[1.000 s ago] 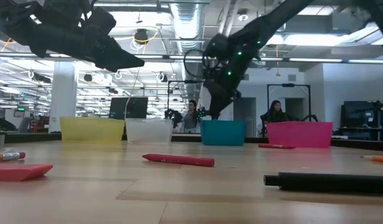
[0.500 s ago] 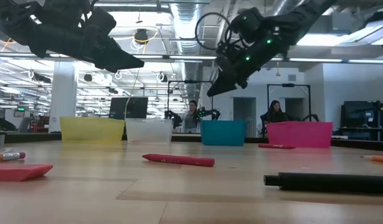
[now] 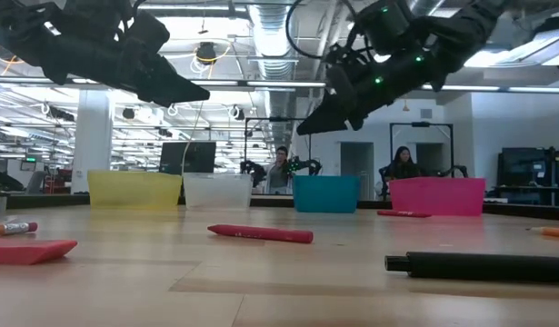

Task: Sort crayons/erasers/pens/pencils in bins
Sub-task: Put the red crayon into the red bin

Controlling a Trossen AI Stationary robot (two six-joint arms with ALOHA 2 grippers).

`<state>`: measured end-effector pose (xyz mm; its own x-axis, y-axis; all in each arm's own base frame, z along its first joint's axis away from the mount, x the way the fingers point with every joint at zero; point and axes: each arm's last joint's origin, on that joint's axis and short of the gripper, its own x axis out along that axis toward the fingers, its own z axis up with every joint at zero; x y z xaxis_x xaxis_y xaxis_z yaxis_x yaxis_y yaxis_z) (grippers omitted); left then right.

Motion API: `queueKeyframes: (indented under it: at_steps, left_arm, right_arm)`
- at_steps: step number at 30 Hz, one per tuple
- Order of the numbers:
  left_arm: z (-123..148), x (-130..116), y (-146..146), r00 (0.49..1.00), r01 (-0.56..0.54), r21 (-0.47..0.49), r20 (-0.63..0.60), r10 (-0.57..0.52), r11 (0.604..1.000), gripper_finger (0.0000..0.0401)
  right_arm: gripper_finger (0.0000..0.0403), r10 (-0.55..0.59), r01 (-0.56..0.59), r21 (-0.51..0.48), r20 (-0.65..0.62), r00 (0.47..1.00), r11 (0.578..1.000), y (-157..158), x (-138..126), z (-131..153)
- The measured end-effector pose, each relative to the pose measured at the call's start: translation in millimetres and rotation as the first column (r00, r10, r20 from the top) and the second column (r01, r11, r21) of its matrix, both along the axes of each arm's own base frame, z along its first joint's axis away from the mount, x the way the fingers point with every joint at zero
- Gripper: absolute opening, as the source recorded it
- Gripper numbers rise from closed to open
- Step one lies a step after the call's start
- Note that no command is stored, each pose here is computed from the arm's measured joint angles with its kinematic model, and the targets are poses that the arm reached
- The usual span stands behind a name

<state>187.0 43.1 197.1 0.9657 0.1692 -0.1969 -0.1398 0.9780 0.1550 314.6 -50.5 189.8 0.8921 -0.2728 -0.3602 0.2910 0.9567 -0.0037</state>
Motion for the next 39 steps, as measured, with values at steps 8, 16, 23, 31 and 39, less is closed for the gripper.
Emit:
queueKeyframes:
  at_steps: [8,16,23,31,39]
  left_arm:
    - [0,0,-1,1.0,0.023,-0.004,0.001,-0.023,1.0,0.0001]
    - [0,0,-2,0.999,0.051,0.002,0.0,-0.051,0.999,0.0001]
    - [-1,0,-2,0.999,0.039,0.011,-0.008,-0.039,0.999,0.0001]
    - [-1,0,-2,0.999,0.036,-0.004,-0.005,-0.036,0.999,0.0001]
    - [-2,0,-2,0.999,0.036,-0.008,-0.016,-0.036,0.999,0.0001]
  right_arm:
    - [0.0003,0.065,-0.067,0.009,0.134,0.989,0.998,25,-11,-16]
    - [0.0003,0.095,-0.09,0.149,-0.025,0.995,0.985,64,-11,-20]
    - [0.0003,0.084,-0.059,0.188,-0.128,0.988,0.98,111,-1,-2]
    - [0.0004,0.093,-0.05,0.228,-0.182,0.979,0.972,150,13,-11]
    - [0.001,0.11,-0.034,0.214,-0.356,0.928,0.976,177,49,-10]
